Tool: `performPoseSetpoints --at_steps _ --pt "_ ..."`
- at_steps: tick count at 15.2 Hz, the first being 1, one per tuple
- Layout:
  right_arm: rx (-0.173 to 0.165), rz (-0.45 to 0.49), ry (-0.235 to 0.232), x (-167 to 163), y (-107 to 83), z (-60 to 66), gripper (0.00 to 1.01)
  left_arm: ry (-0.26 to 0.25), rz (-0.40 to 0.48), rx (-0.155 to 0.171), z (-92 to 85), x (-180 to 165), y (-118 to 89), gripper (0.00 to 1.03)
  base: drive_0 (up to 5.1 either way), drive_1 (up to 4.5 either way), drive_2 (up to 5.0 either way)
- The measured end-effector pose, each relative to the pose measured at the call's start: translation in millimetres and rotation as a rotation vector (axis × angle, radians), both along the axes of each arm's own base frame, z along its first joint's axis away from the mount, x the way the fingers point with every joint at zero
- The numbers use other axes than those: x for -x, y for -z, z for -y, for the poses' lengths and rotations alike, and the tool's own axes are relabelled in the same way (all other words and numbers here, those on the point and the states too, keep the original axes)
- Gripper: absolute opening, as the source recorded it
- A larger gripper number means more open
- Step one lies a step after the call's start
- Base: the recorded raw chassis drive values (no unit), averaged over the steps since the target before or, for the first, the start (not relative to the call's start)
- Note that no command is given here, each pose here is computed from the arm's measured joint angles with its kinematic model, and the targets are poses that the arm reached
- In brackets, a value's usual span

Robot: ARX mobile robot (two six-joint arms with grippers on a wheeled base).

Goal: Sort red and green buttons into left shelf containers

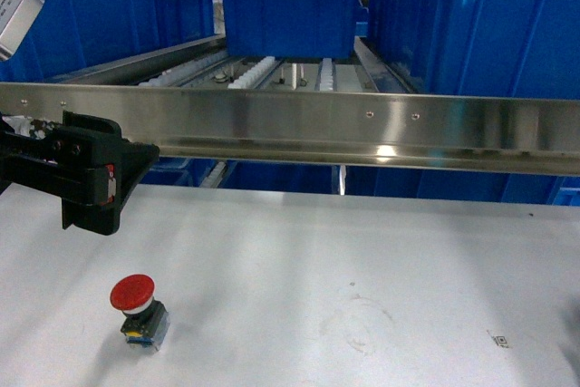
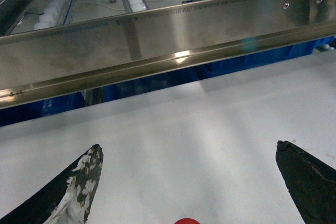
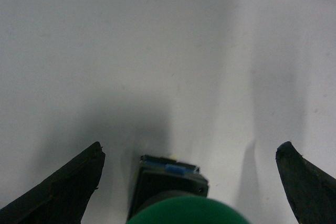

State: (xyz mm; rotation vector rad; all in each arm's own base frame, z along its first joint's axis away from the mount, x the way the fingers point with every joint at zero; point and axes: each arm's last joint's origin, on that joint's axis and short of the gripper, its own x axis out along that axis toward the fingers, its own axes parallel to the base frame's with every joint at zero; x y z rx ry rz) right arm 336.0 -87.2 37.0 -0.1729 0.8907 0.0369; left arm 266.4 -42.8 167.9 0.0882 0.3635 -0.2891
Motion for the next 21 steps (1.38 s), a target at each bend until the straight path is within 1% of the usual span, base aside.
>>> performPoseSetpoints --at_steps 2,7,9,11,12,13,15,17,19,20,21 --pt "0.013 0.040 0.008 -9 -3.9 4.0 0.98 0.000 0.000 0.000 0.0 0 0 0.98 0.0 0.00 0.0" --pt "0.013 0.047 0.013 -19 -2.9 7.0 0.98 0.000 0.000 0.000 0.0 0 0 0.98 0.0 0.00 0.0" --pt "0.012 0.047 0.016 -20 -2.2 7.6 0.84 0.000 0.000 0.000 0.0 0 0 0.98 0.0 0.00 0.0" --pt "0.011 0.056 0.015 -21 -3.4 8.2 0.66 0.000 0.000 0.000 0.0 0 0 0.98 0.0 0.00 0.0" --pt "0.013 0.064 0.014 -22 -3.9 8.0 0.55 0.000 0.000 0.000 0.0 0 0 0.98 0.0 0.00 0.0" --pt "0.013 0.066 0.014 -22 -4.1 8.0 0.47 0.000 0.000 0.000 0.0 0 0 0.98 0.0 0.00 0.0" --pt "0.012 0.068 0.016 -22 -4.2 7.9 0.29 0.000 0.000 0.000 0.0 0 0 0.98 0.0 0.00 0.0" --pt "0.010 0.067 0.016 -22 -3.8 7.8 0.29 0.000 0.000 0.000 0.0 0 0 0.98 0.0 0.00 0.0" --pt "-0.003 0.074 0.019 -16 -4.0 5.9 0.29 0.000 0.000 0.000 0.0 0 0 0.98 0.0 0.00 0.0" --pt "-0.025 0.075 0.023 -12 -5.5 4.3 0.29 0.000 0.000 0.000 0.0 0 0 0.98 0.0 0.00 0.0" --pt "-0.042 0.098 0.026 -9 -8.6 2.8 0.29 0.000 0.000 0.000 0.0 0 0 0.98 0.0 0.00 0.0"
